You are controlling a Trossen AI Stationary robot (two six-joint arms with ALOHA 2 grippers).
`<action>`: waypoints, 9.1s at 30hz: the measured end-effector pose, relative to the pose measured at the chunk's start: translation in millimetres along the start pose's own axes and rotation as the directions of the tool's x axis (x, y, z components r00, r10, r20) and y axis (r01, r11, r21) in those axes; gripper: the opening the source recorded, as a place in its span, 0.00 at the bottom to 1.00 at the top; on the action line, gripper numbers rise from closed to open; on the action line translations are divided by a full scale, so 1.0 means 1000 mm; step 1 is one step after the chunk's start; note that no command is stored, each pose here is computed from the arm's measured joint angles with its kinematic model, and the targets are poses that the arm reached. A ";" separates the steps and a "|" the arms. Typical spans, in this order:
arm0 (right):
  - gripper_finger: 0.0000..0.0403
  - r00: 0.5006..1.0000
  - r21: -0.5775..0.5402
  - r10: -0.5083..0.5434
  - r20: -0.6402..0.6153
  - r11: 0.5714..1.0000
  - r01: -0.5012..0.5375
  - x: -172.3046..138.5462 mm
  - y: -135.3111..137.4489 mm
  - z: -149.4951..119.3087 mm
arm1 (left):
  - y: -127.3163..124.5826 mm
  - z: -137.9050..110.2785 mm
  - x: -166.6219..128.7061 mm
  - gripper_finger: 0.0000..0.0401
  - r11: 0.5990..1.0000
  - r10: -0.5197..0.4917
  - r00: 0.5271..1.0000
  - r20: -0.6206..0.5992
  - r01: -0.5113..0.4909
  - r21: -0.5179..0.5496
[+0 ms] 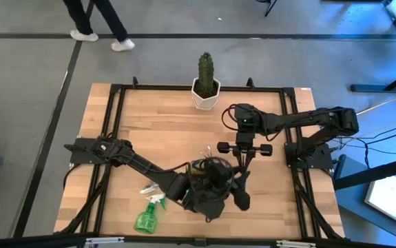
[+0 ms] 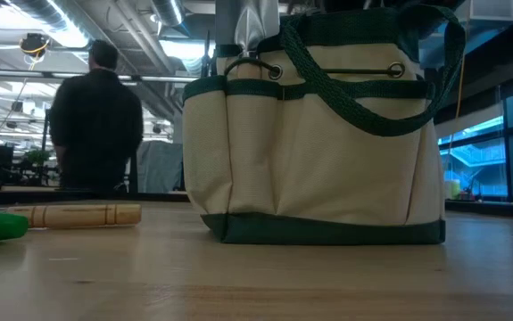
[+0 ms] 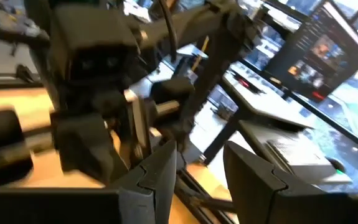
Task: Pick & Place Garden tools in Gardening bag
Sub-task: Put the green fruit pruner into the green gardening bag
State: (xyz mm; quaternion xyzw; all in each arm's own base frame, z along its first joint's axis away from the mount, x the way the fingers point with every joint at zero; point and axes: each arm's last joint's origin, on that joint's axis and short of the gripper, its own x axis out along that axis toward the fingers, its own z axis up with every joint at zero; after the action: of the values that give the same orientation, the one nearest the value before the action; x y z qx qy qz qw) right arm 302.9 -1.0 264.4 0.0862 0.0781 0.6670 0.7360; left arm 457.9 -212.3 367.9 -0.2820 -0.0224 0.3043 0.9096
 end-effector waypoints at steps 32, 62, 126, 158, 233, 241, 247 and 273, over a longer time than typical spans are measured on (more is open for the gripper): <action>0.08 1.000 0.114 -0.026 0.006 0.993 0.025 -0.008 -0.001 -0.003 | -0.028 0.014 -0.068 0.00 0.907 -0.393 0.872 -0.292 0.420 0.034; 0.08 0.993 0.142 -0.116 0.028 0.984 0.111 -0.036 -0.002 -0.002 | 0.018 -0.086 -0.087 0.00 0.989 0.063 0.989 0.136 -0.080 0.126; 0.08 0.943 0.245 -0.332 0.031 0.917 0.315 -0.049 -0.004 -0.003 | 0.088 0.043 0.029 0.45 0.983 0.143 0.972 -0.187 -0.118 0.140; 0.08 0.927 0.288 -0.375 0.021 0.890 0.354 -0.049 -0.005 -0.007 | 0.097 0.036 0.043 0.04 0.987 0.156 0.954 -0.258 -0.138 0.086; 0.29 0.916 0.134 -0.379 0.132 0.923 0.362 -0.032 0.084 0.071 | 0.168 0.231 0.124 0.02 -0.066 -0.978 -0.049 -0.204 0.995 0.077; 0.20 0.902 0.109 -0.412 0.133 0.910 0.400 -0.065 0.079 0.069 | 0.181 0.237 0.129 0.02 -0.086 -0.966 -0.073 -0.249 0.996 0.040; 0.12 0.860 0.188 -0.483 0.166 0.871 0.453 -0.087 0.064 0.064 | 0.194 0.244 0.134 0.02 -0.075 -0.958 -0.062 -0.280 0.997 0.033; 0.09 0.671 0.350 -0.413 0.616 0.907 0.236 -0.071 0.082 0.105 | 0.185 0.275 0.099 0.02 -0.096 -0.993 -0.082 -0.080 0.975 0.201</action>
State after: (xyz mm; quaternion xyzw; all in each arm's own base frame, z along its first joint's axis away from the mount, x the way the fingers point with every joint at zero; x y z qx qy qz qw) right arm 240.5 -66.5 385.0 0.3960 -0.1006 0.4318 0.8041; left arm 379.5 102.4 488.6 -0.0691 -0.2351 -0.4480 0.8598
